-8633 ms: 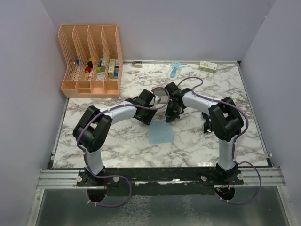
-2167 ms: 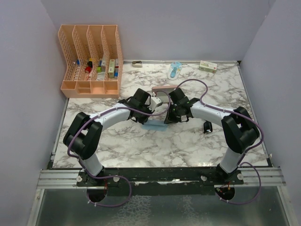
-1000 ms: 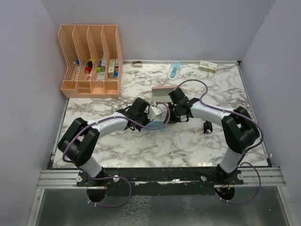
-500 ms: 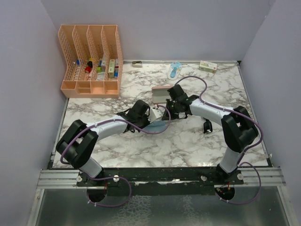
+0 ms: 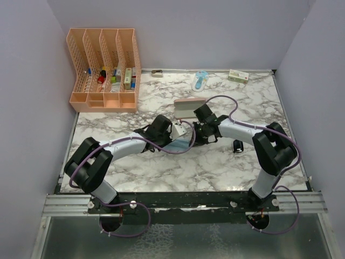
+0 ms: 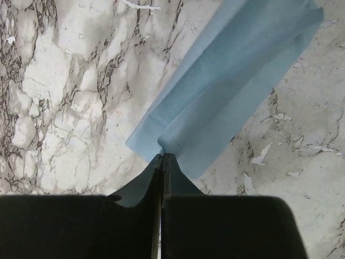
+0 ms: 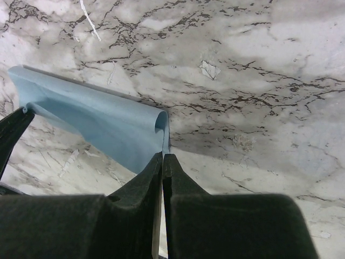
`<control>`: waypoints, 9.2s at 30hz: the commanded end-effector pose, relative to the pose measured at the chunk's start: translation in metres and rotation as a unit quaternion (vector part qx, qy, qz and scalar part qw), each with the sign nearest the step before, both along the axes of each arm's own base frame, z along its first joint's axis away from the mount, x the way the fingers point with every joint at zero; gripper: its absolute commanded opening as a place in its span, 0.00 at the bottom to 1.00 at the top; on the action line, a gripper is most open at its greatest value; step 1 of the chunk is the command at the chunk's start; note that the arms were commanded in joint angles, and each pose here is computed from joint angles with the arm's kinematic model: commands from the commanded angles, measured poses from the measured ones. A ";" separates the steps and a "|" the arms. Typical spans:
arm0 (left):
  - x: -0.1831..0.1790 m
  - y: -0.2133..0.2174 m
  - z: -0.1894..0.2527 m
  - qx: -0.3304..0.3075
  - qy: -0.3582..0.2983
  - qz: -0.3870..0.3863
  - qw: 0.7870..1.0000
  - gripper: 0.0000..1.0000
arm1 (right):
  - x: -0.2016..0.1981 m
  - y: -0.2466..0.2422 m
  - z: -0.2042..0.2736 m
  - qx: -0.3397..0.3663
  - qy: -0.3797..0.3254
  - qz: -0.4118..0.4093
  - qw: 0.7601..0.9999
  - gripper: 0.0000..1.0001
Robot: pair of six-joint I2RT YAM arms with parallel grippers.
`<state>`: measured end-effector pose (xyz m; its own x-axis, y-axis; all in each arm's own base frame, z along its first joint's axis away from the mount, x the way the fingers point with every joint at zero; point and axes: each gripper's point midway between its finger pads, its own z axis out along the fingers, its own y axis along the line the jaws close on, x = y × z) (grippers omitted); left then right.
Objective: Organize the sunglasses
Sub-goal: Fold the glasses cleaning cloth at the center of the board, then pick up the glasses cleaning cloth from the center of the board.
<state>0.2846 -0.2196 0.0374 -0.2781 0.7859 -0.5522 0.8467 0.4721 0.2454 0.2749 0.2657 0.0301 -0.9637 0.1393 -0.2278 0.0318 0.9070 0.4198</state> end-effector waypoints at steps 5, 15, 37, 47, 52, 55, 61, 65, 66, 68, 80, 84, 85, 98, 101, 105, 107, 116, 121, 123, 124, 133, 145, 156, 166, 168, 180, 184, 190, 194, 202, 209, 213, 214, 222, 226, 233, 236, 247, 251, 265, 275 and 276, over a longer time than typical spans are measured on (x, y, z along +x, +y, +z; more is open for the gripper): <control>-0.003 -0.008 0.011 -0.012 -0.014 -0.012 1.000 0.00 | 0.013 0.013 0.028 0.031 -0.036 0.000 0.999 0.05; -0.006 -0.014 0.018 -0.022 -0.011 -0.009 1.000 0.00 | 0.016 0.019 0.023 0.028 -0.020 0.004 0.999 0.03; -0.002 -0.017 0.026 -0.027 -0.015 0.002 1.000 0.25 | 0.012 0.028 0.004 0.032 0.016 0.013 0.999 0.01; 0.000 -0.013 0.032 -0.025 -0.028 0.008 0.999 0.38 | 0.020 0.026 -0.004 0.008 0.023 0.003 1.000 0.01; 0.004 -0.014 0.038 -0.030 -0.036 0.012 0.999 0.38 | 0.023 0.023 -0.007 -0.006 0.027 -0.006 1.000 0.01; 0.005 -0.014 0.040 -0.029 -0.038 0.014 0.999 0.38 | 0.026 0.020 0.000 -0.010 0.016 -0.019 1.000 0.01; 0.005 -0.015 0.039 -0.030 -0.036 0.014 0.999 0.38 | 0.036 0.014 0.005 -0.038 0.007 -0.027 0.999 0.01; 0.005 -0.014 0.040 -0.029 -0.035 0.015 0.999 0.38 | 0.040 0.015 0.007 -0.038 0.006 -0.032 0.999 0.01; 0.004 -0.014 0.040 -0.029 -0.035 0.014 0.999 0.38 | 0.041 0.016 0.008 -0.037 0.005 -0.034 0.999 0.01; 0.004 -0.013 0.040 -0.028 -0.036 0.015 0.999 0.38 | 0.043 0.016 0.009 -0.036 0.002 -0.034 0.999 0.01; 0.003 -0.012 0.040 -0.030 -0.035 0.019 0.999 0.37 | 0.035 0.019 0.029 -0.011 -0.008 -0.013 1.000 0.01; 0.004 -0.015 0.040 -0.035 -0.032 0.023 0.999 0.37 | 0.021 0.021 0.020 0.001 0.009 0.006 1.000 0.01; 0.005 -0.016 0.040 -0.036 -0.032 0.025 0.999 0.37 | 0.019 0.022 0.016 0.002 0.015 0.008 1.000 0.01; 0.014 -0.020 0.046 -0.041 -0.034 0.042 0.998 0.37 | 0.016 0.024 -0.016 -0.021 0.046 0.014 0.999 0.01; 0.015 -0.020 0.047 -0.040 -0.035 0.043 0.998 0.37 | 0.016 0.022 -0.023 -0.033 0.056 0.009 0.998 0.01; 0.014 -0.018 0.046 -0.038 -0.035 0.045 0.998 0.37 | 0.017 0.018 -0.022 -0.043 0.055 -0.004 0.998 0.01; 0.014 -0.018 0.045 -0.039 -0.033 0.045 0.998 0.37 | 0.019 0.016 -0.018 -0.049 0.050 -0.009 0.998 0.01; 0.013 -0.018 0.043 -0.038 -0.029 0.045 0.998 0.36 | 0.034 0.013 0.004 -0.063 0.024 -0.028 0.997 0.01; 0.011 -0.017 0.043 -0.040 -0.027 0.048 0.998 0.36 | 0.037 0.012 0.003 -0.069 0.024 -0.031 0.997 0.01; 0.011 -0.017 0.043 -0.042 -0.027 0.052 0.997 0.36 | 0.039 0.012 0.003 -0.070 0.021 -0.034 0.997 0.01; 0.011 -0.016 0.042 -0.041 -0.027 0.055 0.997 0.36 | 0.040 0.011 0.002 -0.072 0.020 -0.036 0.997 0.01; 0.023 0.000 0.041 -0.040 -0.028 0.097 0.994 0.50 | 0.049 0.005 0.016 -0.068 -0.005 -0.032 0.997 0.19; 0.039 0.016 0.027 -0.060 0.022 0.098 0.993 0.63 | 0.053 0.001 0.018 -0.047 -0.032 0.003 0.998 0.34; 0.034 0.008 0.023 -0.076 0.054 0.075 0.993 0.63 | 0.044 0.014 0.000 -0.011 -0.015 0.038 0.999 0.34; 0.032 0.009 0.018 -0.077 0.068 0.079 0.992 0.63 | 0.037 0.013 -0.008 -0.010 -0.003 0.044 0.999 0.32; 0.032 0.008 0.018 -0.077 0.069 0.079 0.992 0.63 | 0.037 0.014 -0.009 -0.009 -0.001 0.044 0.999 0.30; 0.034 0.009 0.017 -0.075 0.071 0.080 0.991 0.63 | 0.040 0.017 -0.014 -0.011 0.006 0.043 0.999 0.07; 0.033 0.010 0.016 -0.074 0.074 0.080 0.991 0.62 | 0.044 0.017 -0.007 -0.012 0.003 0.037 0.999 0.03; 0.033 0.009 0.016 -0.074 0.075 0.080 0.991 0.61 | 0.047 0.017 -0.001 -0.021 0.011 0.027 0.999 0.01; 0.036 0.007 0.019 -0.092 0.076 0.076 0.990 0.63 | 0.049 0.017 0.000 -0.023 0.009 0.028 0.999 0.01; 0.037 0.006 0.014 -0.096 0.100 0.052 0.989 0.58 | 0.044 0.013 -0.009 -0.032 0.021 0.029 0.999 0.01; 0.025 0.004 -0.003 -0.087 0.139 0.024 0.986 0.52 | 0.045 0.011 -0.010 -0.032 0.024 0.021 0.999 0.01; 0.022 0.007 -0.006 -0.080 0.143 0.011 0.986 0.52 | 0.044 0.011 -0.011 -0.031 0.027 0.020 0.999 0.01; 0.022 0.008 -0.007 -0.077 0.141 0.009 0.987 0.52 | 0.044 0.011 -0.010 -0.031 0.026 0.021 0.999 0.01; 0.045 0.014 -0.003 -0.072 0.122 0.017 0.990 0.55 | 0.044 0.012 -0.012 -0.029 0.029 0.023 0.999 0.01; 0.056 0.014 0.001 -0.069 0.113 0.013 0.991 0.56 | 0.044 0.012 -0.013 -0.029 0.030 0.026 0.999 0.01; 0.052 0.004 -0.003 -0.079 0.151 -0.001 0.985 0.57 | 0.042 0.012 -0.019 -0.031 0.038 0.029 0.998 0.01; 0.044 0.004 -0.007 -0.077 0.168 -0.008 0.983 0.57 | 0.043 0.011 -0.019 -0.035 0.039 0.028 0.998 0.01; 0.028 0.009 -0.009 -0.073 0.184 -0.026 0.980 0.57 | 0.046 0.011 -0.022 -0.041 0.045 0.026 0.998 0.01; 0.038 0.008 0.002 -0.078 0.170 -0.024 0.982 0.56 | 0.046 0.009 -0.022 -0.045 0.046 0.026 0.998 0.01; 0.036 0.001 0.020 -0.092 0.187 -0.049 0.977 0.57 | 0.045 0.006 -0.026 -0.049 0.053 0.022 0.997 0.01; 0.018 0.009 -0.002 -0.072 0.226 -0.059 0.970 0.57 | 0.043 0.007 -0.030 -0.046 0.060 0.026 0.997 0.01; 0.019 0.010 -0.006 -0.068 0.228 -0.058 0.970 0.57 | 0.044 0.008 -0.030 -0.046 0.060 0.026 0.997 0.01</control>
